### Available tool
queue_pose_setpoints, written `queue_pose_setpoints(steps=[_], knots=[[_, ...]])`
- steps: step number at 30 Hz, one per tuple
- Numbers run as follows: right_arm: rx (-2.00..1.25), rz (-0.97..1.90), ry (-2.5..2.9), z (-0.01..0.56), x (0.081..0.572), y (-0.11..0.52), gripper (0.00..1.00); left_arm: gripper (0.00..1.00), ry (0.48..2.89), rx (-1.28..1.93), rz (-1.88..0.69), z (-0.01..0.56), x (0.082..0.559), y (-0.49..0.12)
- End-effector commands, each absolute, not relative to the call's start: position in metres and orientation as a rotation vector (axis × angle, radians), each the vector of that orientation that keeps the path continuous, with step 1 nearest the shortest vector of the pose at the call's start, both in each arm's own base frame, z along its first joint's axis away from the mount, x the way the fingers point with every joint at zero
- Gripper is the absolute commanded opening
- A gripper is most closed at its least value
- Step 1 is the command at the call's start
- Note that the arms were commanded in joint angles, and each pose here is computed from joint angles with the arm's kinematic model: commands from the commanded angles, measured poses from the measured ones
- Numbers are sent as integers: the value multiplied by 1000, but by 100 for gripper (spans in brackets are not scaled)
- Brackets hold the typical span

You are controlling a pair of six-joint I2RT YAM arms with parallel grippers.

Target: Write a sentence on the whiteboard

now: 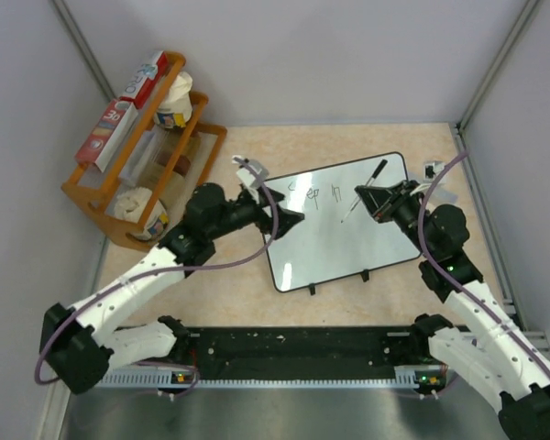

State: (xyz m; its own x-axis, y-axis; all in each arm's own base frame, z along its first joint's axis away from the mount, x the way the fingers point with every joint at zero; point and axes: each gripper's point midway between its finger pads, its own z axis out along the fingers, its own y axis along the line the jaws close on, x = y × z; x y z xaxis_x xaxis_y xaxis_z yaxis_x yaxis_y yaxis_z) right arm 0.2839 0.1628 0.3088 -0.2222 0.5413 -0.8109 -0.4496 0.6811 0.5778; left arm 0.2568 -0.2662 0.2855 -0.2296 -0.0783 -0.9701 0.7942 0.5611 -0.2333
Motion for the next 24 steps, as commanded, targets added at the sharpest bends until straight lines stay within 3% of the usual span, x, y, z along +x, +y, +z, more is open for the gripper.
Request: queue_pose_setpoints(steps=[1, 11, 15, 18, 19, 20, 23, 24], knots=[[52, 1015, 1516, 323, 267, 170, 0, 84, 1500, 755, -1139, 329, 242, -337], [47, 1055, 1491, 335, 254, 169, 0, 83, 1479, 935, -1327, 325, 230, -422], [56, 1059, 1475, 339, 251, 167, 0, 74, 1489, 968, -1355, 314, 229, -436], [68, 1072, 1470, 338, 252, 168, 0, 36, 1472, 974, -1378, 316, 228, -440], [62, 1078, 1468, 339, 251, 168, 0, 11, 1473, 961, -1373, 315, 229, -440], [59, 1084, 1475, 338, 251, 170, 0, 0, 1464, 956, -1368, 316, 230, -439], [16, 1054, 1512, 341, 249, 171, 1, 0, 1485, 949, -1311, 317, 234, -431], [-17, 1024, 1507, 349, 249, 170, 17, 0, 1476, 946, -1294, 324, 234, -426]])
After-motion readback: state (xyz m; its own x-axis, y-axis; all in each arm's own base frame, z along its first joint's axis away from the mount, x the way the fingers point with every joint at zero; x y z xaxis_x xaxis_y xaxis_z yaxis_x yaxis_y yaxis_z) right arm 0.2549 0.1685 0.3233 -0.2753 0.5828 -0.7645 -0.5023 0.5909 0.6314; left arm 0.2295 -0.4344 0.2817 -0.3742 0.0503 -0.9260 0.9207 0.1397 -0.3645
